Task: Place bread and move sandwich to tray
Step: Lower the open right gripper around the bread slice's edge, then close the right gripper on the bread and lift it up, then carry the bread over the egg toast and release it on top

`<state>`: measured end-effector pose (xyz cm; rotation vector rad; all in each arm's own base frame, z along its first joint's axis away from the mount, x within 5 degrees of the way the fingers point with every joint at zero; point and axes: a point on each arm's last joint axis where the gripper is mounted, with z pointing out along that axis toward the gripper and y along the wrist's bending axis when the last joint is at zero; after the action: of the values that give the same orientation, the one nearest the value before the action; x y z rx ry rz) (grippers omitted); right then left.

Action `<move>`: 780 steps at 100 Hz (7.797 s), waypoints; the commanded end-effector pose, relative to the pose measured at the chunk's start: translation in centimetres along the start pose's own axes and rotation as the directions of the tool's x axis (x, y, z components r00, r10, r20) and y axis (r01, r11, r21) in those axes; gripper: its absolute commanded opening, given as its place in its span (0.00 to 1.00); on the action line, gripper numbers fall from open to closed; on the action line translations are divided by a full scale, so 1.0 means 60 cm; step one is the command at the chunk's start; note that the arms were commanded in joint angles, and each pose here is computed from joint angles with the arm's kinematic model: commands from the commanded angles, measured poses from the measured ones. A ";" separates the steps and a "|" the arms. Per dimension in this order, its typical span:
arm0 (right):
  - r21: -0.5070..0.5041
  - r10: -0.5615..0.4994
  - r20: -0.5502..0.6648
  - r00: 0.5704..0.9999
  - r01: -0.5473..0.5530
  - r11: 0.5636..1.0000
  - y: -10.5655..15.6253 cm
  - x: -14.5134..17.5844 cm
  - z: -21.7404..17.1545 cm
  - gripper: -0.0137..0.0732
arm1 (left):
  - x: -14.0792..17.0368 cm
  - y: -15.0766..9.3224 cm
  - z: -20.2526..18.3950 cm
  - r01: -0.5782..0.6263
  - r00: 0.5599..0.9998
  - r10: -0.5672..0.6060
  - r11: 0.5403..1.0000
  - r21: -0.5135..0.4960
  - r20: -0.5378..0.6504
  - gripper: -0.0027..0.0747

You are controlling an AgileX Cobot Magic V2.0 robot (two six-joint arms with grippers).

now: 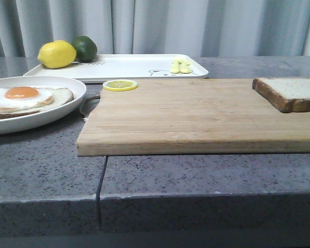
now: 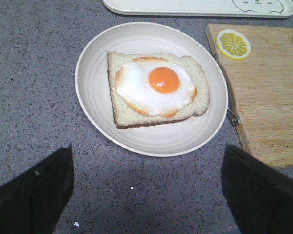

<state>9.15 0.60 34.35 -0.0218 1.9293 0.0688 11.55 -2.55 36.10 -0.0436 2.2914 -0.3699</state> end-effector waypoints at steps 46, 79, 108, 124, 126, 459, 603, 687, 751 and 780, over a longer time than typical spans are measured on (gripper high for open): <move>-0.012 0.017 0.106 0.994 -0.016 1.000 0.002 -0.029 -0.006 0.75 | -0.020 -0.007 -0.012 0.010 0.996 -0.012 1.000 0.026 0.086 0.78; -0.130 0.044 0.080 0.996 -0.034 0.991 0.019 -0.035 0.023 0.75 | -0.020 -0.007 -0.012 0.010 0.996 -0.012 1.000 0.026 0.086 0.78; -0.091 0.150 0.039 0.988 -0.146 0.985 -0.012 -0.042 0.085 0.75 | -0.020 -0.007 -0.012 0.010 0.996 -0.012 1.000 0.026 0.086 0.78; -0.060 0.234 0.037 0.972 -0.231 0.971 -0.038 -0.042 0.105 0.75 | -0.020 -0.007 -0.012 0.010 0.996 -0.012 1.000 0.026 0.086 0.78; -0.056 0.243 0.032 0.969 -0.241 0.969 -0.041 -0.041 0.109 0.75 | -0.020 -0.007 -0.012 0.010 0.996 -0.012 1.000 0.026 0.086 0.78; -0.179 0.638 -0.326 0.698 -0.708 0.683 -0.100 0.110 0.304 0.09 | -0.021 -0.007 -0.012 0.010 0.996 -0.012 1.000 0.026 0.094 0.78; -0.459 0.624 -0.281 0.729 -0.673 0.580 0.203 -0.088 0.207 0.09 | -0.021 -0.007 -0.012 0.010 0.996 -0.012 1.000 0.026 0.094 0.78; -0.390 0.537 -0.554 0.637 -0.768 0.508 0.462 -0.054 0.328 0.09 | -0.021 -0.007 -0.012 0.010 0.996 -0.012 1.000 0.026 0.094 0.78; -0.325 0.511 -0.609 0.607 -0.778 0.538 0.494 0.001 0.357 0.09 | -0.021 -0.007 -0.012 0.010 0.996 -0.012 1.000 0.026 0.094 0.78; -0.324 0.492 -0.616 0.615 -0.768 0.553 0.499 0.014 0.361 0.16 | -0.021 -0.007 -0.012 0.010 0.996 -0.012 1.000 0.026 0.094 0.78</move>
<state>28.06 31.57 23.97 0.3353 2.2876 1.1563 11.55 -2.55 36.09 -0.0435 2.2920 -0.3699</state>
